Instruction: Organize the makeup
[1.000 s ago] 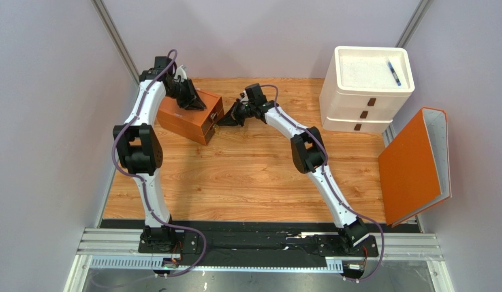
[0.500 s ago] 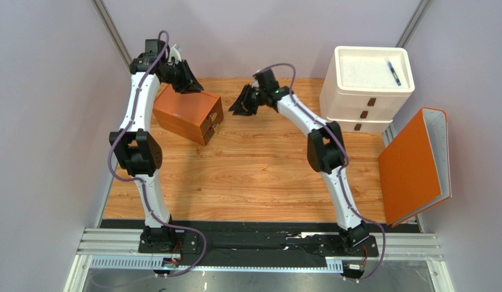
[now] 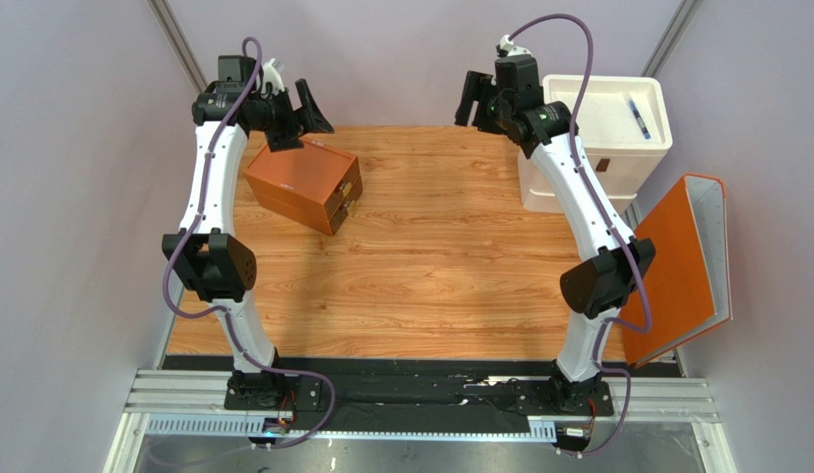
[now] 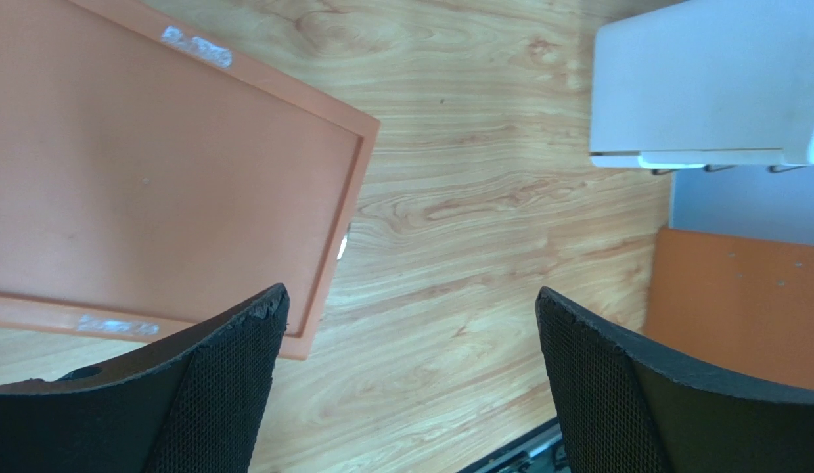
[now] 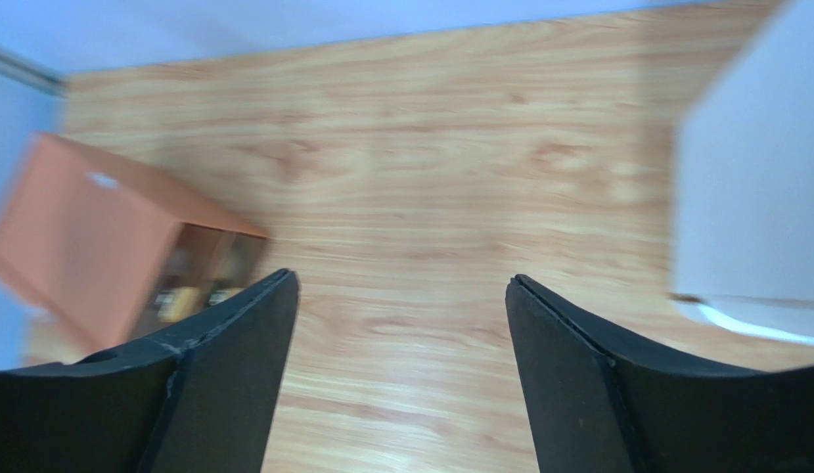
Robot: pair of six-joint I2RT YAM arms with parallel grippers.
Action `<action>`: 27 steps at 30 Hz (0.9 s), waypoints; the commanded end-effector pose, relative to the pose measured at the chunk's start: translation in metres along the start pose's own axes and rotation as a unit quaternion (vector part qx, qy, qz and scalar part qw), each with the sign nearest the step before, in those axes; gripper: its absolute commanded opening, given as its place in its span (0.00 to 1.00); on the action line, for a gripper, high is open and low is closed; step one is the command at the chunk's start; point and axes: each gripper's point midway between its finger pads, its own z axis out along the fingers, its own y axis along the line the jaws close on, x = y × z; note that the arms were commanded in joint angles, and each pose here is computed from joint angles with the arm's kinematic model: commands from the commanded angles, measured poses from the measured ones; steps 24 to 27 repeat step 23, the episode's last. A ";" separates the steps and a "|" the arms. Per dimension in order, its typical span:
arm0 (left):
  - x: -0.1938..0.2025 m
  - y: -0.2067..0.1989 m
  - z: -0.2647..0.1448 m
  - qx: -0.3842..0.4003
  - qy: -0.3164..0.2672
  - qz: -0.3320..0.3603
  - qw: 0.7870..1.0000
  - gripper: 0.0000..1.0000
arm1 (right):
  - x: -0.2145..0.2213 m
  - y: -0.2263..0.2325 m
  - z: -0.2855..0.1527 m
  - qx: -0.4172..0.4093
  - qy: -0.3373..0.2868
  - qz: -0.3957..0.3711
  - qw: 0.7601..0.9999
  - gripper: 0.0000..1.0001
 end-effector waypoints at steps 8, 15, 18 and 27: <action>0.006 0.019 -0.026 -0.081 -0.013 0.048 0.995 1.00 | -0.003 -0.117 -0.078 0.282 -0.035 -0.150 0.947 0.97; 0.015 0.011 -0.019 -0.084 -0.008 0.065 0.994 1.00 | 0.004 -0.144 -0.097 0.352 -0.033 -0.170 0.920 1.00; 0.021 0.011 -0.016 -0.086 -0.002 0.070 0.994 0.99 | 0.008 -0.144 -0.097 0.350 -0.028 -0.163 0.922 1.00; 0.026 0.012 -0.019 -0.102 -0.004 0.077 0.992 0.99 | 0.011 -0.133 -0.091 0.317 -0.023 -0.147 0.937 1.00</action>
